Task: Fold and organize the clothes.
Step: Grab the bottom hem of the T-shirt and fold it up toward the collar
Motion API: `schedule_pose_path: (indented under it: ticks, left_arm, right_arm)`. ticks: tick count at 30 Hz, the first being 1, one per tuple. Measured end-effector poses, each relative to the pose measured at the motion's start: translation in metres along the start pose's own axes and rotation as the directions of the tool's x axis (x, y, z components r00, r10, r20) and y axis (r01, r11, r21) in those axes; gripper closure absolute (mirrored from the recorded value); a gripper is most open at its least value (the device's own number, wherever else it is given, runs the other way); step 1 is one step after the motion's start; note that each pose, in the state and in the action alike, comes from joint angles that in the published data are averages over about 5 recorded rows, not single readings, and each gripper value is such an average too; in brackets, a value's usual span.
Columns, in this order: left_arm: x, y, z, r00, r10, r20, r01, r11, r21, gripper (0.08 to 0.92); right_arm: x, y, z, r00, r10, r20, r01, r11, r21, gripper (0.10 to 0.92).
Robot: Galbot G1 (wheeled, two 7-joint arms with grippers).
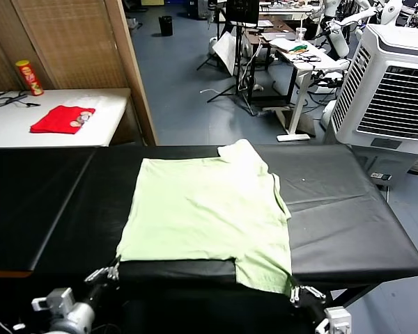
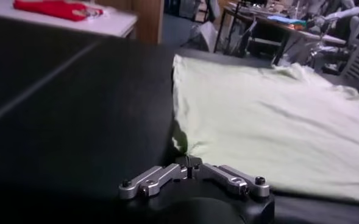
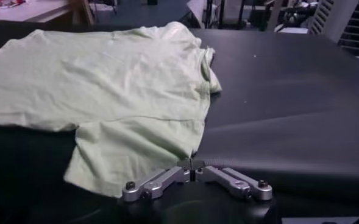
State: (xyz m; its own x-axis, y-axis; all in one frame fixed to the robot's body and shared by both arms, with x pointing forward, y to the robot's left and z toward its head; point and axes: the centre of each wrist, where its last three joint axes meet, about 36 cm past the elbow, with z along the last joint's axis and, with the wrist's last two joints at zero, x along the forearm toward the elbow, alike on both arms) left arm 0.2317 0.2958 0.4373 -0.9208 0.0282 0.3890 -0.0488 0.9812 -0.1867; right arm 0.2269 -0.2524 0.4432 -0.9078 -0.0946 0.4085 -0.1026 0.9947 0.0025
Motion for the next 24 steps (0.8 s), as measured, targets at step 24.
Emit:
schedule_pose_path:
  ticks: [24]
  left_arm:
    - [-0.106,-0.005,-0.005,0.9728,0.009,0.231,0.026,0.988,-0.151,0.873]
  right_arm:
    - [-0.190,-0.035,-0.028,0.981,-0.044,0.189,0.021,0.992,0.121,0.901]
